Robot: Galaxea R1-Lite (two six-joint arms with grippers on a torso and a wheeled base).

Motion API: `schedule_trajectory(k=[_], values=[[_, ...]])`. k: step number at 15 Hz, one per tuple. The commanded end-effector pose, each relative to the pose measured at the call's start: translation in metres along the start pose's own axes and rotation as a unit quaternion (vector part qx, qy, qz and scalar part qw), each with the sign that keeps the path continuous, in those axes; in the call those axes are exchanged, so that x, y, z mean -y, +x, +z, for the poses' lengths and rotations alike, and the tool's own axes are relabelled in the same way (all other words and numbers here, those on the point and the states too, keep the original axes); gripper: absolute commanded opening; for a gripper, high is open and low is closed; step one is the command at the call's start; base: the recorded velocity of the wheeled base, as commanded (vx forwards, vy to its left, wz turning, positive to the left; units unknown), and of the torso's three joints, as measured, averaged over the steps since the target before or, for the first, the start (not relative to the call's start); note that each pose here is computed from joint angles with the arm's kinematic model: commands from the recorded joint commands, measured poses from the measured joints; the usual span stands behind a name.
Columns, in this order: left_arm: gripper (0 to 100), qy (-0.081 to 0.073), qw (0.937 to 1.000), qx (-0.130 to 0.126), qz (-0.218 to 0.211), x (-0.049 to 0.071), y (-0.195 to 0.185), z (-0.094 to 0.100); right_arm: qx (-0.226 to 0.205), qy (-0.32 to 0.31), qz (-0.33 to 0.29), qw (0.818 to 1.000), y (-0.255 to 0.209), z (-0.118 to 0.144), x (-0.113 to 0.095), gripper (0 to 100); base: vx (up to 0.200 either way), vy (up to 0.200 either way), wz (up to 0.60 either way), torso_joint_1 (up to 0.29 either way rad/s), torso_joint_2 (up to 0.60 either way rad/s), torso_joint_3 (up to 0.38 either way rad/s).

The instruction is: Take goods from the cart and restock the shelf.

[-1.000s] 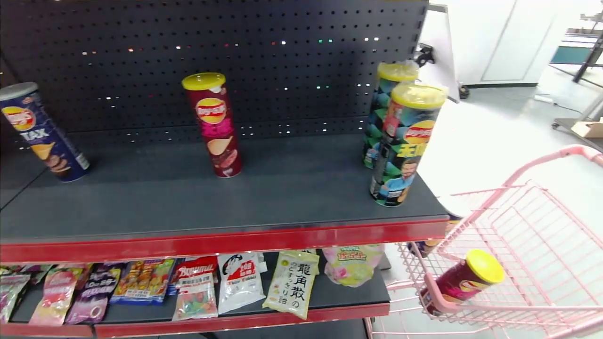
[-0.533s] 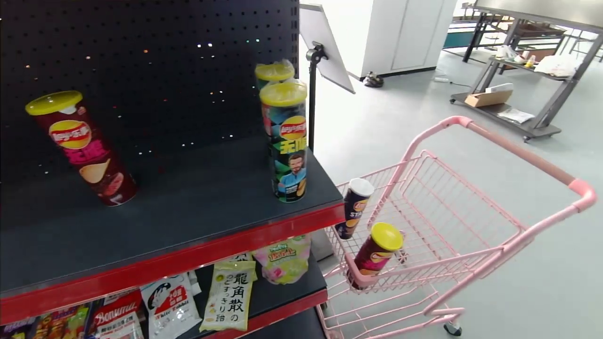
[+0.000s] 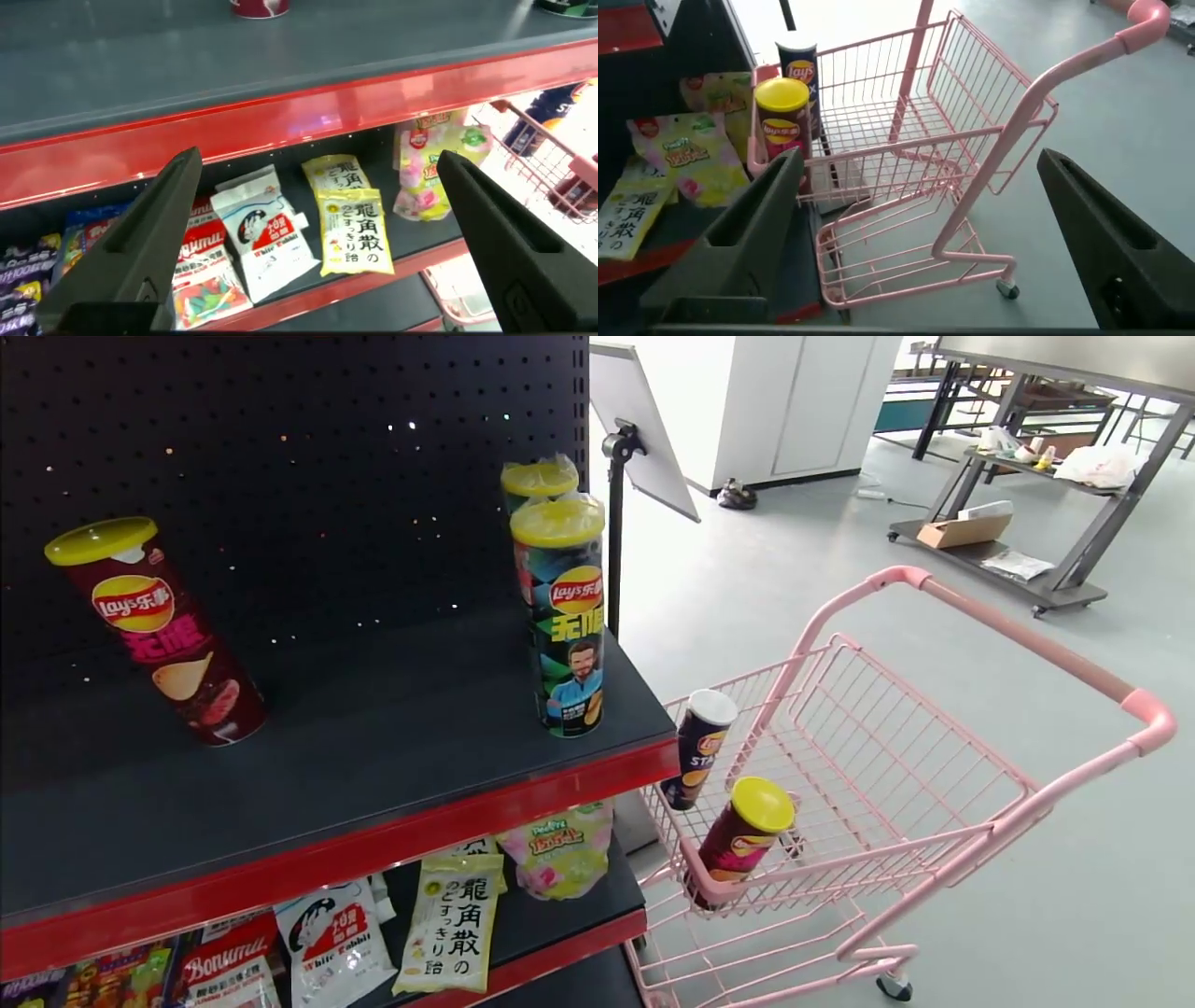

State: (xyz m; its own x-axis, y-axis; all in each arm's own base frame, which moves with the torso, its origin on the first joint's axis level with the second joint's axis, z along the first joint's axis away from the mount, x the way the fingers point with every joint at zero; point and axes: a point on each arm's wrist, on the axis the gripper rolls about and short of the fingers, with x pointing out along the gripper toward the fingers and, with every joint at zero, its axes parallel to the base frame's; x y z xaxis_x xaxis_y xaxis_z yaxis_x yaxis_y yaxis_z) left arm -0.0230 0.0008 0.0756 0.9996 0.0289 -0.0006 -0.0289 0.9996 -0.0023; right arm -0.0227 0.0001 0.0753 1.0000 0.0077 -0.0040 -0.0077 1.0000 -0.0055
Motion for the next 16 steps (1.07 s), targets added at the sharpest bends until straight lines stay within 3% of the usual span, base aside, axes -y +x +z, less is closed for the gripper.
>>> schedule_trajectory(k=[1, 7, 16], values=[[100, 0.0, 1.0, 0.0, 0.001, 0.0, 0.0001, 0.0, 0.0, 0.001, -0.005, 1.0, 0.0, 0.0001, 0.0002, 100, 0.0, 0.0, 0.0, 0.0, 0.0, 0.0], [100, 0.0, 1.0, 0.0, 0.001, 0.0, 0.0001, 0.0, 0.0, 0.0, -0.005, 1.0, 0.0, -0.0001, 0.0003, 100, 0.0, 0.0, 0.0, -0.139, 0.37, 0.234], [100, 0.0, 1.0, 0.0, 0.001, 0.0, 0.0001, 0.0, 0.0, 0.0, -0.005, 1.0, 0.0, -0.0001, 0.0003, 100, 0.0, 0.0, 0.0, -0.16, 0.54, 0.365]])
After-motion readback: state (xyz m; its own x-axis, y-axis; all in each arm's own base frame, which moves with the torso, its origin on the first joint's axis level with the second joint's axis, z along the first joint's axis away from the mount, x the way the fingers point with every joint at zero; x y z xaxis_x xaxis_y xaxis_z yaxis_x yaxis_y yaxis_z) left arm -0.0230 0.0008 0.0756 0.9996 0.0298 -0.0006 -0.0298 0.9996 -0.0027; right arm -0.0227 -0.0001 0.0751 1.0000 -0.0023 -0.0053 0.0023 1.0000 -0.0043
